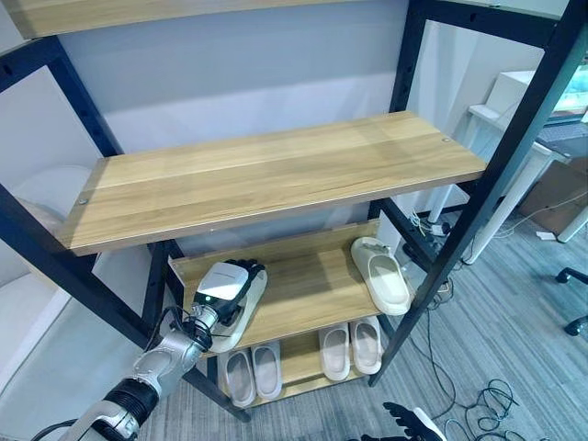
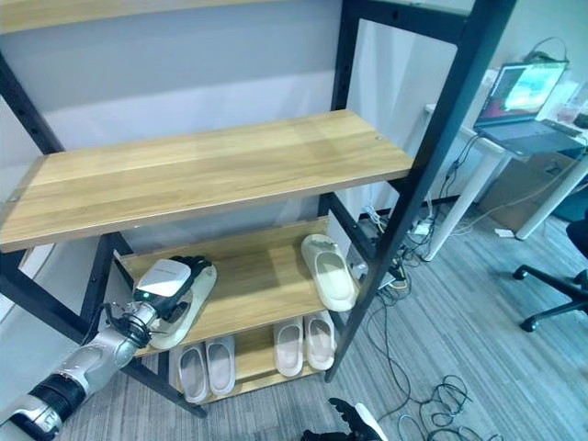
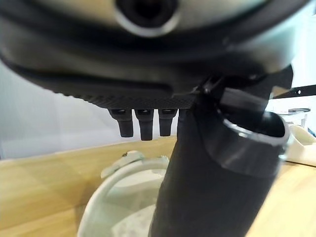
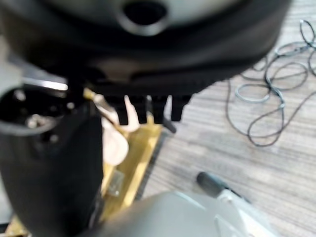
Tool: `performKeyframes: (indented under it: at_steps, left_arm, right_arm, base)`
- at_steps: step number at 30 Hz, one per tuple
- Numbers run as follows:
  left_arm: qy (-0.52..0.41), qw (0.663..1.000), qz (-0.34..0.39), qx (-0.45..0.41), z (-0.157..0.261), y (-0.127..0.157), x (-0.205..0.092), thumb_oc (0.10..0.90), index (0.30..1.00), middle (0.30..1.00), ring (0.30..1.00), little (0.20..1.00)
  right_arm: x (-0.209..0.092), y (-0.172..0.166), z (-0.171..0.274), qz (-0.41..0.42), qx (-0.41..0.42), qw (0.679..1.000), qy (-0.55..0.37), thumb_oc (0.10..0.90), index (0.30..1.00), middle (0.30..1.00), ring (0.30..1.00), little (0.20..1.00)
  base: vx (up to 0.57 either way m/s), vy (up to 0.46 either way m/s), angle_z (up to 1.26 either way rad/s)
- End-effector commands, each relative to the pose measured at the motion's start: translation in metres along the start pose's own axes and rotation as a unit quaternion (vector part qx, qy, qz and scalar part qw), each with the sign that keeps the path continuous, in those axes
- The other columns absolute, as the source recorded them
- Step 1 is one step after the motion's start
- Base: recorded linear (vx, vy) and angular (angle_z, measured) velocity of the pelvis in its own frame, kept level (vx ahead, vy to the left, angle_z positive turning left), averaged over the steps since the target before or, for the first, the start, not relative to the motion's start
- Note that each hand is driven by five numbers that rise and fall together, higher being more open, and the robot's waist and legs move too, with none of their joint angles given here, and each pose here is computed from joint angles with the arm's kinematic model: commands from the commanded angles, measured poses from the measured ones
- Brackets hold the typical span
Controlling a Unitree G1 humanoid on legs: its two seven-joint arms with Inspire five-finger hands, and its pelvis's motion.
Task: Arrange the slippers neatly on the shoe rack.
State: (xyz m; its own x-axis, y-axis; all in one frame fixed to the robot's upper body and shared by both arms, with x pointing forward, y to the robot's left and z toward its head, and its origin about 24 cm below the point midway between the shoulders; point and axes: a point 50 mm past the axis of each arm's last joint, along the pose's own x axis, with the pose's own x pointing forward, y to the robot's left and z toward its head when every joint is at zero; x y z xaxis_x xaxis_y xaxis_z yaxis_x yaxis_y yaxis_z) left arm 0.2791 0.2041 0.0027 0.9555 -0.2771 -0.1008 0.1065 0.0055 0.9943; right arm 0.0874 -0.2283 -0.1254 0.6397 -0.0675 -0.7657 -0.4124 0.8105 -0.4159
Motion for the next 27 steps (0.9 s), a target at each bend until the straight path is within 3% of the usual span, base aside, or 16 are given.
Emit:
performKeyframes:
  at_steps: [1, 13, 14, 15, 27]
  left_arm:
    - [0.015, 0.993, 0.115, 0.019, -0.009, 0.061, 0.042, 0.800, 0.900, 0.900, 0.900, 0.900]
    - [0.002, 0.993, 0.117, 0.031, 0.003, 0.069, 0.061, 0.800, 0.900, 0.900, 0.900, 0.900]
    - [0.003, 0.993, 0.115, 0.031, 0.004, 0.068, 0.063, 0.557, 0.535, 0.535, 0.535, 0.535]
    - [0.003, 0.993, 0.115, 0.031, 0.004, 0.068, 0.063, 0.400, 0.300, 0.300, 0.300, 0.300]
    - [0.003, 0.996, 0.089, 0.017, 0.011, 0.054, 0.068, 0.400, 0.300, 0.300, 0.300, 0.300]
  right_arm:
    - [0.009, -0.008, 0.038, -0.027, -0.005, 0.996, -0.083, 0.800, 0.900, 0.900, 0.900, 0.900]
    - [0.008, -0.007, 0.037, -0.024, -0.012, 0.996, -0.086, 0.800, 0.900, 0.900, 0.900, 0.900]
    - [0.007, -0.007, 0.037, -0.024, -0.013, 0.996, -0.085, 0.800, 0.900, 0.900, 0.900, 0.900]
    - [0.007, -0.008, 0.037, -0.025, -0.013, 0.996, -0.085, 0.800, 0.900, 0.900, 0.900, 0.900]
    - [0.008, -0.005, 0.037, -0.020, -0.014, 0.996, -0.085, 0.800, 0.900, 0.900, 0.900, 0.900]
  base:
    - [0.01, -0.010, -0.09]
    - [0.00, -0.001, -0.01]
    - [0.00, 0.000, 0.00]
    - [0.00, 0.000, 0.00]
    - [0.00, 0.000, 0.00]
